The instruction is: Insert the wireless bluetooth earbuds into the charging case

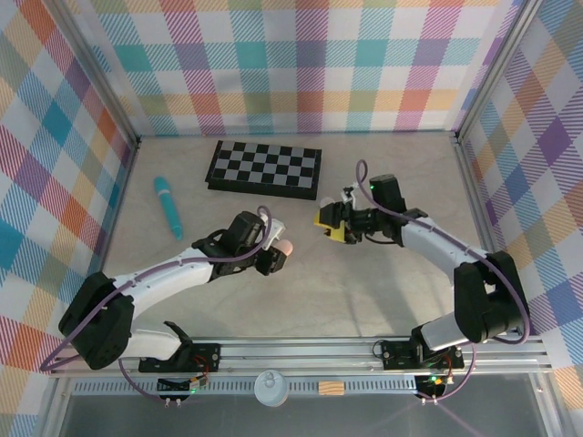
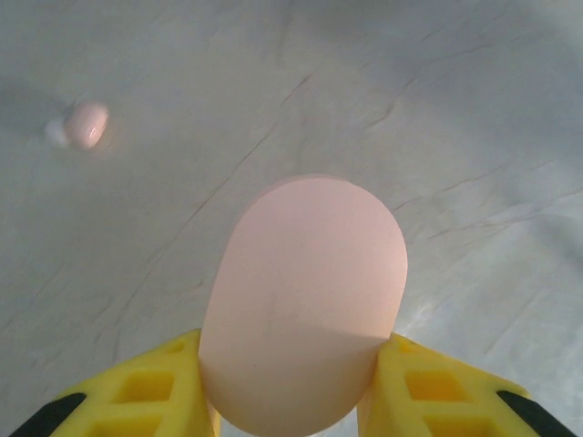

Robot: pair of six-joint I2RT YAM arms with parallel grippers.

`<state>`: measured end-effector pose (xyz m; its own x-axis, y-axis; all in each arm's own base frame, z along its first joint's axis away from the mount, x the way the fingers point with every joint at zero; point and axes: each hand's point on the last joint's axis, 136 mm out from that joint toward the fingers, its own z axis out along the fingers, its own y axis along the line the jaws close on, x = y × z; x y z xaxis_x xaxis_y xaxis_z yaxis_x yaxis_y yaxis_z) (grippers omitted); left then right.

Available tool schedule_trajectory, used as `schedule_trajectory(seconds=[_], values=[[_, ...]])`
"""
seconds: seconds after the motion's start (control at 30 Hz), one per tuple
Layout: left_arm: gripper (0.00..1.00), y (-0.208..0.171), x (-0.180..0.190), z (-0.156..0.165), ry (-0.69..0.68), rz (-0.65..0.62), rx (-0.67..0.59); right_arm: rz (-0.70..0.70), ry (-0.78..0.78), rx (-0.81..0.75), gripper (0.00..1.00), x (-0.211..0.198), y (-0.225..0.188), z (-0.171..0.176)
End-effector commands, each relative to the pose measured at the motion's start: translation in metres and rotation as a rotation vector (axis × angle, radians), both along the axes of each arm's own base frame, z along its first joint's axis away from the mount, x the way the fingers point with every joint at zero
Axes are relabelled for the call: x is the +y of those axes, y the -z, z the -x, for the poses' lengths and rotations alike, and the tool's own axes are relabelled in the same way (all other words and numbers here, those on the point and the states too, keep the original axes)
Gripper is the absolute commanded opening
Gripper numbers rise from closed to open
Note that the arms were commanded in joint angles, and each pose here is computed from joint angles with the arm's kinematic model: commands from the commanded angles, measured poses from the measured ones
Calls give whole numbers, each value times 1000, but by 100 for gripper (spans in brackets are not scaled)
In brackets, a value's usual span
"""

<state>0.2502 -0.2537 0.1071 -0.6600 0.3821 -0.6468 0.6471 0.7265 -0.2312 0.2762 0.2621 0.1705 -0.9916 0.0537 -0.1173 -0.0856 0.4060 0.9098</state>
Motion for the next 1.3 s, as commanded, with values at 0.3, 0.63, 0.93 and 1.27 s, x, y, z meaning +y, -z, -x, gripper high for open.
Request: schedule_trajectory(seconds=[0.3,0.63,0.93,1.27], values=[[32,-68,-36,15,215,212,-173,-109,-113,67,58,44,-4,25],[32,-72,-36,13,214,220,-191,-108,-126,64,25,48,-9,29],[82,-104,-34,-1,142,344,-390,-168,-105,15,20,46,-41,25],[97,-184,-33,-8,103,681,-782,-383,-56,-61,19,26,-116,7]])
